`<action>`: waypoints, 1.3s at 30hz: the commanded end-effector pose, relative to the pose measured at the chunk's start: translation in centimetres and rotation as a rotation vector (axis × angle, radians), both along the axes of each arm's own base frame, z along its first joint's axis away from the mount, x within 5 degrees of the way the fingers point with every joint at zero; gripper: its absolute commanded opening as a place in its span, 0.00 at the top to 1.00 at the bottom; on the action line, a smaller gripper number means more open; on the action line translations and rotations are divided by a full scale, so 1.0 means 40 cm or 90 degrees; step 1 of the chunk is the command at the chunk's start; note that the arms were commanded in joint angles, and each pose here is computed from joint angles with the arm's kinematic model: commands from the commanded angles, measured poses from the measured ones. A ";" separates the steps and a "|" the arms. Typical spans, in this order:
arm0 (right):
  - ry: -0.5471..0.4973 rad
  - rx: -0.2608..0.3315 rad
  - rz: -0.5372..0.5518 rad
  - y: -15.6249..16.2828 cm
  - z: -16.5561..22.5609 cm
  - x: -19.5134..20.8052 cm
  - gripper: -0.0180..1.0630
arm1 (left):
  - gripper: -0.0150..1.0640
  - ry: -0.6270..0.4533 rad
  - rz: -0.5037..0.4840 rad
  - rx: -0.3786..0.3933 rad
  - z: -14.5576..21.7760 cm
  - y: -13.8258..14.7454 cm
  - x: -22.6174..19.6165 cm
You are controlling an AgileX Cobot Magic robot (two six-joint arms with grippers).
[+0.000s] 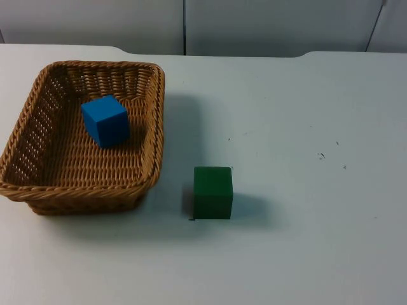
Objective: Pick up the basket with the left hand and place the blue cube into the basket with the right hand.
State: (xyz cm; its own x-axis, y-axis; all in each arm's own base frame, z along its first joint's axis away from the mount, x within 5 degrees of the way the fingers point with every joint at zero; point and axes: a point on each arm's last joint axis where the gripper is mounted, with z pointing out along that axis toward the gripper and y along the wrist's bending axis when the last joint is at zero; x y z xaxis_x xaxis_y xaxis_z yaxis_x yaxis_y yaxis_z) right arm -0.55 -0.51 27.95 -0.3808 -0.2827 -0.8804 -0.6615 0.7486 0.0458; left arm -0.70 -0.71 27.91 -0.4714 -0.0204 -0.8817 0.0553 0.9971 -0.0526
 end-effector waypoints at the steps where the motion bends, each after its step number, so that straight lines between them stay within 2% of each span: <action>1: -0.008 0.001 0.004 0.001 -0.003 0.002 0.01 | 0.01 -0.008 0.002 -0.006 0.000 -0.001 0.000; 5: -0.020 -0.013 0.014 0.001 -0.003 0.002 0.01 | 0.01 -0.008 0.002 -0.006 0.000 -0.001 0.000; 39: -0.020 -0.013 0.014 0.001 -0.003 0.002 0.01 | 0.01 -0.009 -0.003 -0.004 0.000 -0.002 0.000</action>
State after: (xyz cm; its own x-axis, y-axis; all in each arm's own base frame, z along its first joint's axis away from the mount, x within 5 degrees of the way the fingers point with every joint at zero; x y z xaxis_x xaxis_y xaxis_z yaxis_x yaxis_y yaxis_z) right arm -0.55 -0.51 27.95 -0.3581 -0.3079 -0.8814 -0.6740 0.7385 0.0159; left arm -0.70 -0.73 27.92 -0.4712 -0.0175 -0.8819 0.0581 0.9970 -0.0508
